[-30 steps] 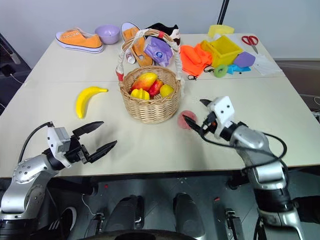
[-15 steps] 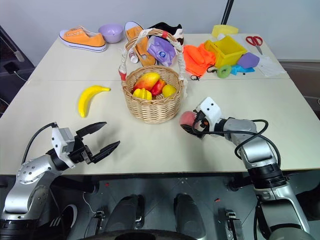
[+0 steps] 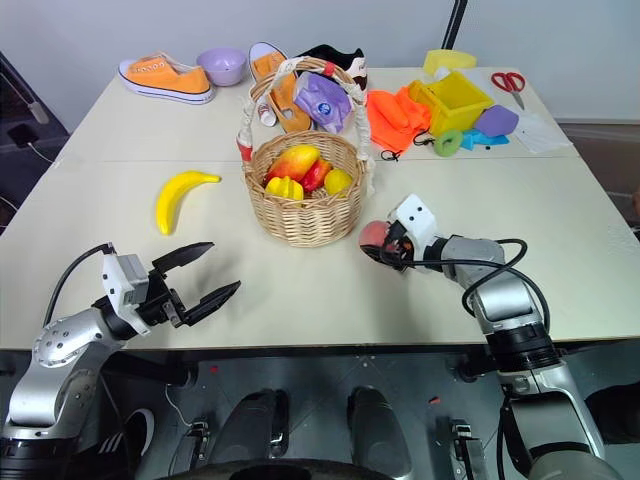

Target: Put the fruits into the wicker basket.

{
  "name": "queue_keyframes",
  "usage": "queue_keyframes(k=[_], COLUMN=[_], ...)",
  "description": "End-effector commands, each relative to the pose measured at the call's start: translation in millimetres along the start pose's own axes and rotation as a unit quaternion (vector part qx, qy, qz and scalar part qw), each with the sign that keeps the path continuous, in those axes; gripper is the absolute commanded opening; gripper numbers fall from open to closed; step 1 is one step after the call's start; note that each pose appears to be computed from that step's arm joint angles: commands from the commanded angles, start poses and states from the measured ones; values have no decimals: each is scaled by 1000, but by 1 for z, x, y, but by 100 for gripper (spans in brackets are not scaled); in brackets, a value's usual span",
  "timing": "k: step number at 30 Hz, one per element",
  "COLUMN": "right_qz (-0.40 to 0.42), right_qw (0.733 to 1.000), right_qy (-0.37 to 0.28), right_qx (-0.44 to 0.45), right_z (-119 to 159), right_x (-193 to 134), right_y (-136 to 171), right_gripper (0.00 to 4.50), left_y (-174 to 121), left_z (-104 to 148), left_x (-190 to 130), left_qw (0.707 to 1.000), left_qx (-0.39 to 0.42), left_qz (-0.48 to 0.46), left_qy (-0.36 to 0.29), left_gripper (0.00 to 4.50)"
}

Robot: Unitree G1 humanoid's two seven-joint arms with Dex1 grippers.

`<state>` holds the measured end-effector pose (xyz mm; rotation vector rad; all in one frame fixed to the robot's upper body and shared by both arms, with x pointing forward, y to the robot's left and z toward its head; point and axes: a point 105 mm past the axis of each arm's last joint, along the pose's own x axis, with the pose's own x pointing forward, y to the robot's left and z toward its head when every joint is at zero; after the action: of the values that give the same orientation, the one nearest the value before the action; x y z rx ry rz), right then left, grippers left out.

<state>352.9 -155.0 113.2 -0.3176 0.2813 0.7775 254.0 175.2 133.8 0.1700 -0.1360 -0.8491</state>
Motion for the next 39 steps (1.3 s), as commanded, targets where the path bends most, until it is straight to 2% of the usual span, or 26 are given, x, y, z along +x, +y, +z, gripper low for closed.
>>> queue_keyframes(k=[1,5,9,13,21,25,27,30,35,39], right_qz=[-7,12,13,51,46,58,55,54,84,106], right_qw=[999,994,987,975,969,969,969,971,952,948], right_qy=[-42,-109,-160,-216,-242,-239,-242,-233,-293,-295], right_qx=[-1,8,14,-10,-15,-8,-2,-10,-37,-56], right_z=[20,51,81,126,158,151,149,142,146,124], right_x=[-17,-45,-53,-38,23,42,42,40,-11,-43], right_y=[-4,4,11,31,31,35,33,33,33,52], right_gripper=[321,321,321,321,321,442,442,442,442,442], left_y=[2,22,27,34,31,36,50,45,37,50], left_z=[13,24,29,28,21,24,26,23,18,17], left_x=[1,-11,-16,-9,2,0,-5,-5,-11,-28], left_qw=[1000,996,994,992,992,988,979,983,981,965], left_qx=[15,-10,-4,2,0,23,41,33,14,40], left_qz=[5,69,89,108,118,144,189,174,188,257], left_qy=[-23,-51,-55,-59,-51,-59,-58,-49,-48,-44], left_gripper=[450,450,450,450,450,450,450,450,450,450])
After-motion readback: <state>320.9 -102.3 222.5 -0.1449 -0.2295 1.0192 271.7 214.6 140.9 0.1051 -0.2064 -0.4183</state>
